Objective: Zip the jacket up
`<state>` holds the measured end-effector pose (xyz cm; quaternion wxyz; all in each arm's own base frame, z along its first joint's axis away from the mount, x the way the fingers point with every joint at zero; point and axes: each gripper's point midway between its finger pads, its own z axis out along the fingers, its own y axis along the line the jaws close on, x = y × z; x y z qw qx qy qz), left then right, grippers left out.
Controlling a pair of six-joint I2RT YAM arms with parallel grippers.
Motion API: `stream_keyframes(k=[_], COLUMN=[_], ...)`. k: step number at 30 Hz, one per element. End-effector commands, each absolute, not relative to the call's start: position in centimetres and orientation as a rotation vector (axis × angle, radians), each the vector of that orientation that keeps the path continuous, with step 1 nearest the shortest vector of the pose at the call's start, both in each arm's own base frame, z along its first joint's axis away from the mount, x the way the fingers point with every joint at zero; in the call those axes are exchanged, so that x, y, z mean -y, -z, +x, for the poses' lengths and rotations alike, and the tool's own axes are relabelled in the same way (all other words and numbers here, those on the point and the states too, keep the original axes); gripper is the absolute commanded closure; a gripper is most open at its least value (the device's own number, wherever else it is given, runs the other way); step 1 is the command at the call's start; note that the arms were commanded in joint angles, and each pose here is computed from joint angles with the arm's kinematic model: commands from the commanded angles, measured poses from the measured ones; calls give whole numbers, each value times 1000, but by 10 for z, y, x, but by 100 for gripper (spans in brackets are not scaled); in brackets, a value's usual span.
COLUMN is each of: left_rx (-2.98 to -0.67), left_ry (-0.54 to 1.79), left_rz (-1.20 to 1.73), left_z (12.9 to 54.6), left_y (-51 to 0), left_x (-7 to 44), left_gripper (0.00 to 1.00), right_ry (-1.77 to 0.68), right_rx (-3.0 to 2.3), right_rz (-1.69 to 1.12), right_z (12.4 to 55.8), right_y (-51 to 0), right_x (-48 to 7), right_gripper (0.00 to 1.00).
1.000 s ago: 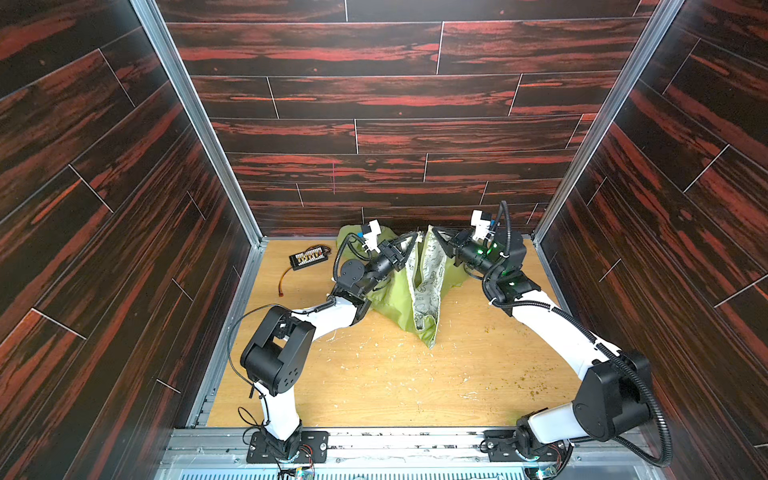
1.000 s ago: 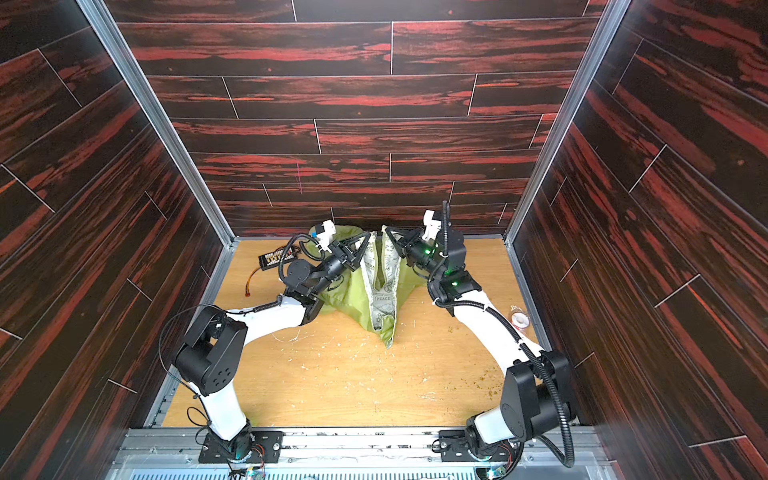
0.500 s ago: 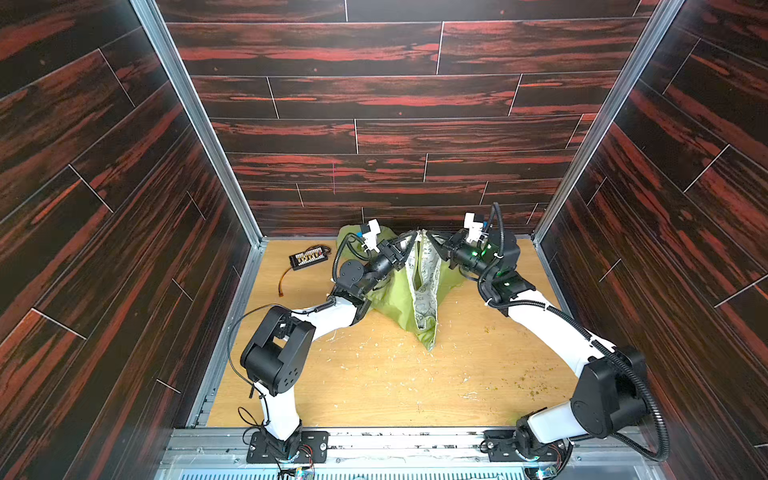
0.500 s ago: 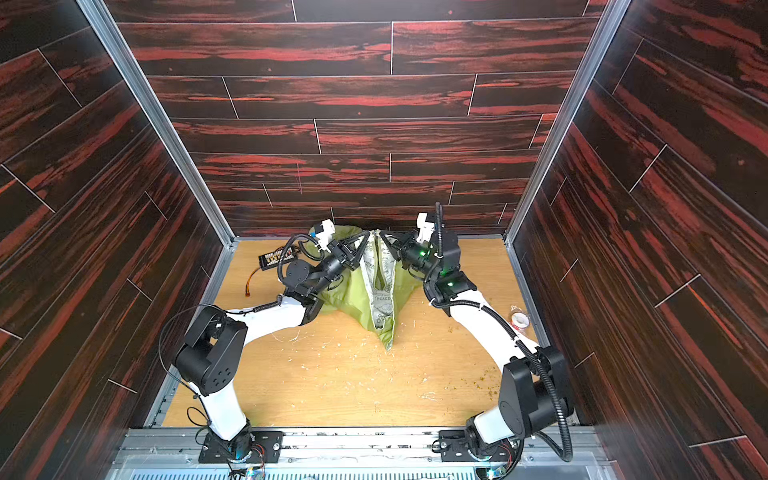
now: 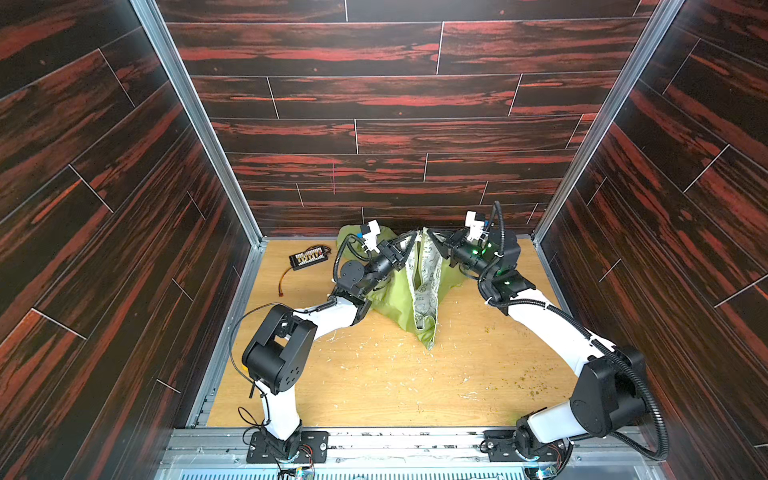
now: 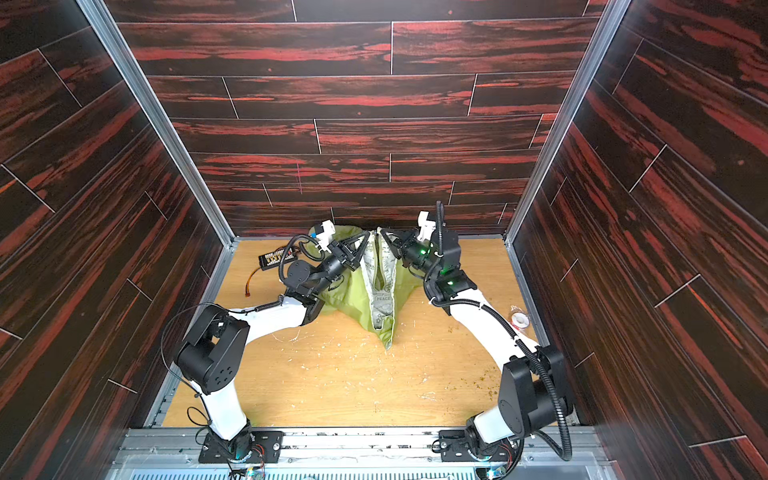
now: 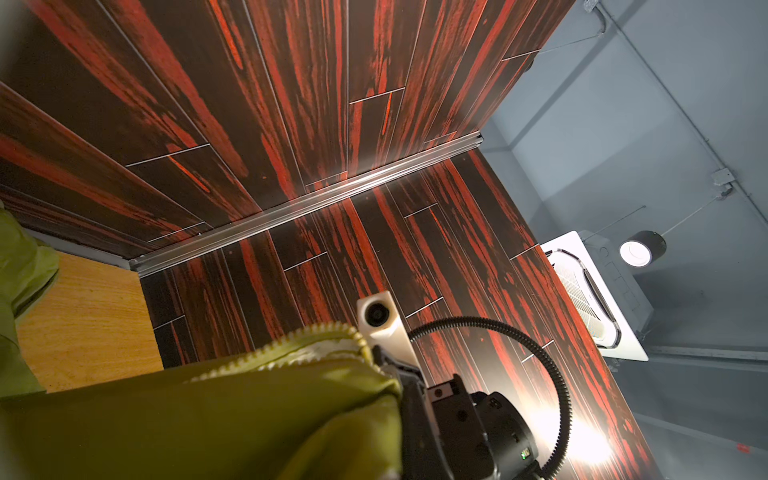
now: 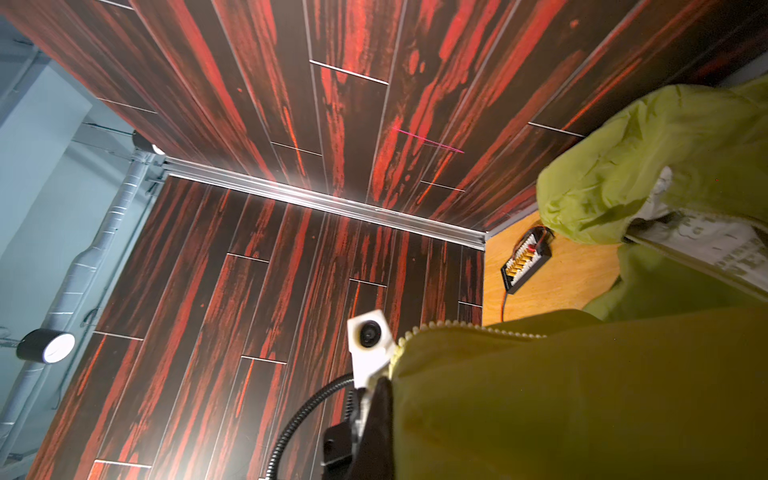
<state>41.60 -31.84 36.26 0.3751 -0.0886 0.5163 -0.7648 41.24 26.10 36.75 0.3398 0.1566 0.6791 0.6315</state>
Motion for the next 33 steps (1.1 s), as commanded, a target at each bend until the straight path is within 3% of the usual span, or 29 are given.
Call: stream_keyframes(k=[1, 33], left_rx=[-1229, -1183], left_ry=[1990, 1987], left_rz=[-184, -185], left_z=[409, 412], left_y=[-385, -393], left_x=[315, 313], left_gripper=[100, 100], right_ry=[-1670, -1646], right_rx=[-1716, -1740], right_rz=[380, 453], right_z=[418, 419], right_y=[-384, -371], right_x=[-266, -255], right_gripper=[100, 100])
